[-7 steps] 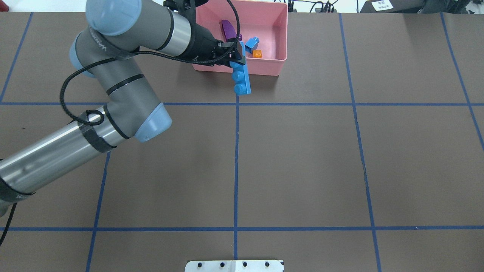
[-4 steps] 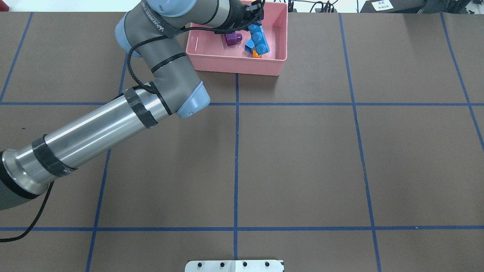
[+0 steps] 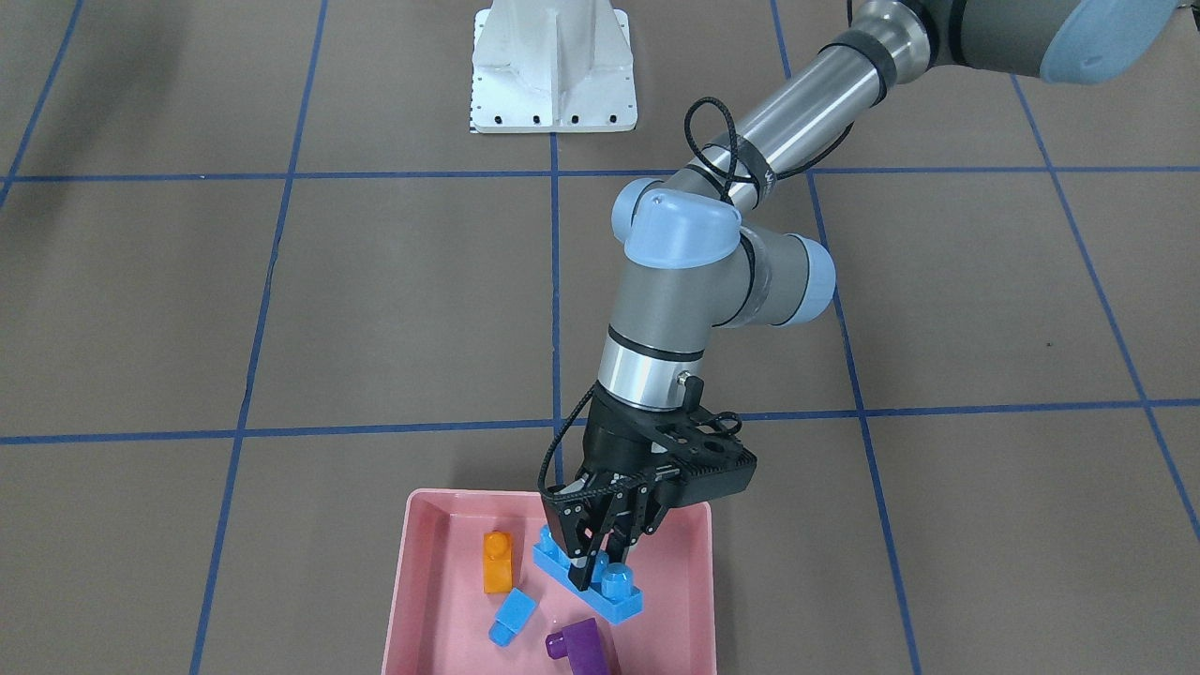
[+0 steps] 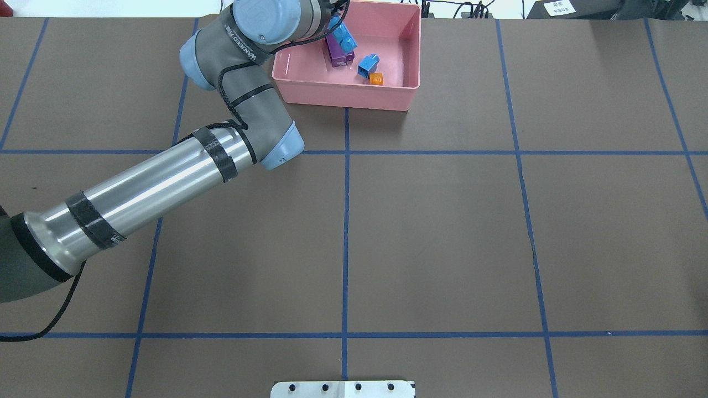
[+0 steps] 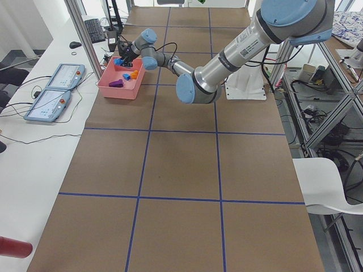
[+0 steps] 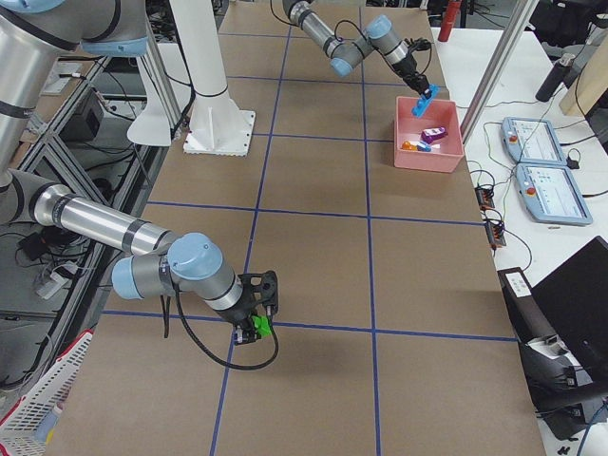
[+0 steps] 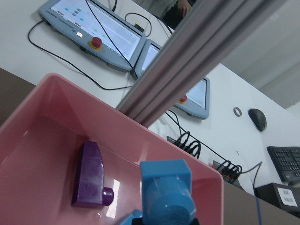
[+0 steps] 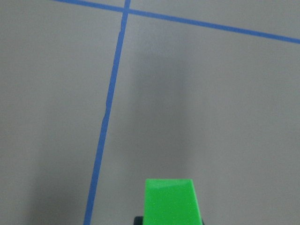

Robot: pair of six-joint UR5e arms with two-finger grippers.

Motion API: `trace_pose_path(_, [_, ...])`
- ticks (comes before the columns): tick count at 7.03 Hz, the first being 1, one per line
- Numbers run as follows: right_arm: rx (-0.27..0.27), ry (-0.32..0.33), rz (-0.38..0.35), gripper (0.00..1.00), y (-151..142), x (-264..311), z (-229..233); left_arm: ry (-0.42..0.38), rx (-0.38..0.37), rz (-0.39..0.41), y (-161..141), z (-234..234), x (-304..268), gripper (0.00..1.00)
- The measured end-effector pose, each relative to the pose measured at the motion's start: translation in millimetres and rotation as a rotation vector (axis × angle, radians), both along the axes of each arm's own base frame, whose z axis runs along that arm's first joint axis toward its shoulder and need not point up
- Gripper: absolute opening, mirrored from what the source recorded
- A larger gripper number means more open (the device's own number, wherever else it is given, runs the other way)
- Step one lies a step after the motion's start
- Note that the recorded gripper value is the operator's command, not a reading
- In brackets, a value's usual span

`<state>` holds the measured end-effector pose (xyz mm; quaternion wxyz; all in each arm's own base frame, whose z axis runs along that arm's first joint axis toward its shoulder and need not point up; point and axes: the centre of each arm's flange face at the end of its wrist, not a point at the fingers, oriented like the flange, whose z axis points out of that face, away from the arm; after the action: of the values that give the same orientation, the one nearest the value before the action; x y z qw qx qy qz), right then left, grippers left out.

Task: Put all blocks into box

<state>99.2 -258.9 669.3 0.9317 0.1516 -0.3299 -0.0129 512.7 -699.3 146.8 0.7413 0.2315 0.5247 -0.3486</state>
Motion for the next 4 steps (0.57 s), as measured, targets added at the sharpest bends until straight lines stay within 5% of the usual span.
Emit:
trace_pose_path(2, [0.035, 0.001, 0.003, 0.00, -40, 5, -19, -0.019, -0.059, -0.031, -7, 33, 8, 1.00])
trace_pose_path(4, [0.050, -0.001, 0.004, 0.00, -80, 10, -41, -0.028, -0.067, -0.029, -5, 41, 11, 1.00])
